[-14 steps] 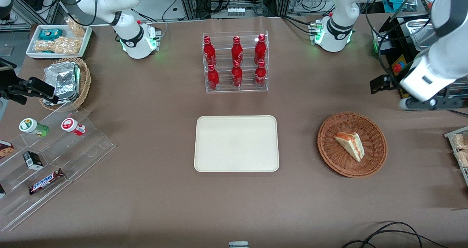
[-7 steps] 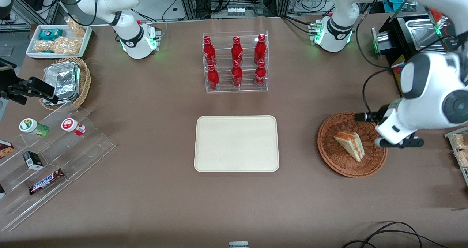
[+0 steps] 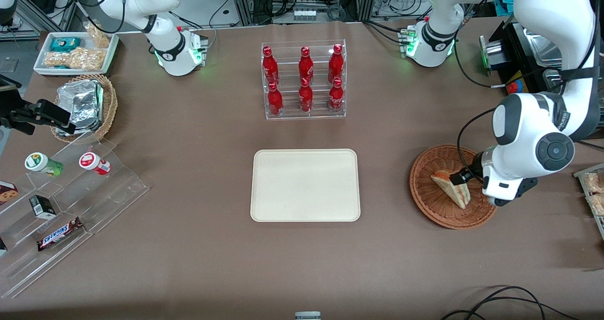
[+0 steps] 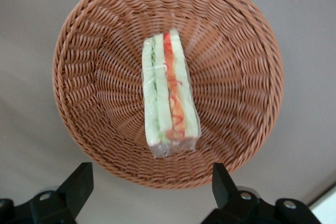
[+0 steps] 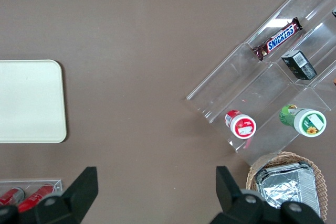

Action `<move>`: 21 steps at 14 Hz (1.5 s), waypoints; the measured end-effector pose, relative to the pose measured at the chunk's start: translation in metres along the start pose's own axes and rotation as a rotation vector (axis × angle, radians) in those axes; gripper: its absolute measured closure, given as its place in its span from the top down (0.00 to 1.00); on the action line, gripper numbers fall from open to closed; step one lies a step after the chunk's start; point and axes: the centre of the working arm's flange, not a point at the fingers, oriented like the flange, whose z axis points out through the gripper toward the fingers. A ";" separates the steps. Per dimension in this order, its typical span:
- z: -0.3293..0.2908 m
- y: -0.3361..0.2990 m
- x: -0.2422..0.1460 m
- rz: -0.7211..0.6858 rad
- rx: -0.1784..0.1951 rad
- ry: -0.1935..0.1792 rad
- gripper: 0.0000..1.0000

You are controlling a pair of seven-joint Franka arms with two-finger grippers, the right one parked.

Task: Place sandwich from basket to tray
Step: 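Lower the left gripper and grasp the wrapped sandwich in the basket, then lift the sandwich and carry it over the cream tray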

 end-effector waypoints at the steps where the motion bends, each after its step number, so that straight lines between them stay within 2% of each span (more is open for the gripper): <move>1: 0.007 -0.001 0.004 -0.074 0.003 -0.003 1.00; 4: 0.035 0.001 0.019 -0.228 -0.008 0.010 1.00; 8: 0.075 0.011 0.030 -0.327 -0.020 0.018 1.00; 9: 0.085 0.012 0.031 -0.370 -0.011 0.009 0.93; 11: 0.095 0.012 0.031 -0.441 0.002 -0.002 0.70; 14: 0.077 0.012 0.029 -0.454 0.028 -0.021 0.40; 16: 0.049 0.014 0.026 -0.444 0.053 -0.042 0.30; 18: 0.018 0.028 0.008 -0.372 0.075 -0.068 0.19; 19: 0.006 0.042 -0.009 -0.307 0.080 -0.080 0.19; 21: -0.008 0.080 -0.052 -0.170 0.066 -0.084 0.15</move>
